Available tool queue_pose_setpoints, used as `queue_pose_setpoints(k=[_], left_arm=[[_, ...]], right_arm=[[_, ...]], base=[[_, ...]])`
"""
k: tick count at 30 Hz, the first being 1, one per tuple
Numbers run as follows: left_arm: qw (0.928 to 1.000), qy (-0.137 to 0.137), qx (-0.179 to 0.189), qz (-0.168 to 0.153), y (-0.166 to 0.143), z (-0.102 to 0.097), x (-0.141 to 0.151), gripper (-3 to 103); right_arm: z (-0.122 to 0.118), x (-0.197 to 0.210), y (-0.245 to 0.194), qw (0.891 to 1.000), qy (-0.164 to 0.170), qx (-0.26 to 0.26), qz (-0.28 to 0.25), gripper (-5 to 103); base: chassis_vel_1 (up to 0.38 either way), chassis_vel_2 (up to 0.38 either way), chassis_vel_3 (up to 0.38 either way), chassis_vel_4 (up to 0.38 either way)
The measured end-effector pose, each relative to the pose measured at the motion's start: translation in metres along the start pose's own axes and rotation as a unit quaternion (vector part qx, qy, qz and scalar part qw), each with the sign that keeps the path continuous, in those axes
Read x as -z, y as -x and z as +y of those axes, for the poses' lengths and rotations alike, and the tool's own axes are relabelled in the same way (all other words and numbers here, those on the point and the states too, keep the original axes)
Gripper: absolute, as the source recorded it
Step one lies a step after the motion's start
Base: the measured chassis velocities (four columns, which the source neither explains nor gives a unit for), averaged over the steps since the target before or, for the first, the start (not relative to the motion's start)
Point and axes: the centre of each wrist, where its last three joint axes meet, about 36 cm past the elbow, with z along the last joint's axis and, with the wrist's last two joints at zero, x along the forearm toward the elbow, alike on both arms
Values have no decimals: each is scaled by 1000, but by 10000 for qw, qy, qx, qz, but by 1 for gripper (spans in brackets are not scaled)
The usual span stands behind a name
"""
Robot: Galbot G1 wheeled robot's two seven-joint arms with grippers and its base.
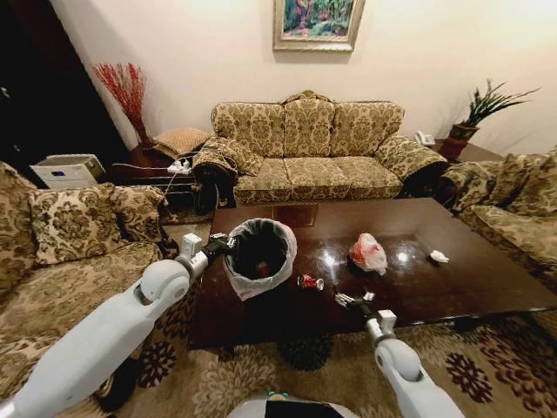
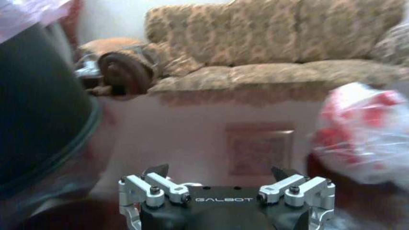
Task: Move to the front of the table and place the trash on the table into the trash bin.
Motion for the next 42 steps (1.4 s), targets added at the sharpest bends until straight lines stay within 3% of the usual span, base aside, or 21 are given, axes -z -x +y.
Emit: queue_pose_setpoints(k=[11,23,32,37,42], left_arm=[[9999,-47,138,-27,1,8,-1,3],[9996,-82,270,35,2,4,-5,3],[9959,-280,852,-137,2,9,4,3],[9941,-183,1044,-225,-2,16,10,3],[9937,-83,1092,-227,-4,20,12,3]], right_arm=[[7,5,14,9999,-104,82,-13,100],[13,23,-5,9989,-351,128,-276,100],[19,20,-12,9982,-500,217,-259,100],[20,1,-5,9989,-280,378,-56,100],[23,-13,29,9980,312,550,-37,100]], base=[[0,0,0,0],[0,0,0,0],[0,0,0,0],[0,0,0,0],[0,0,0,0]])
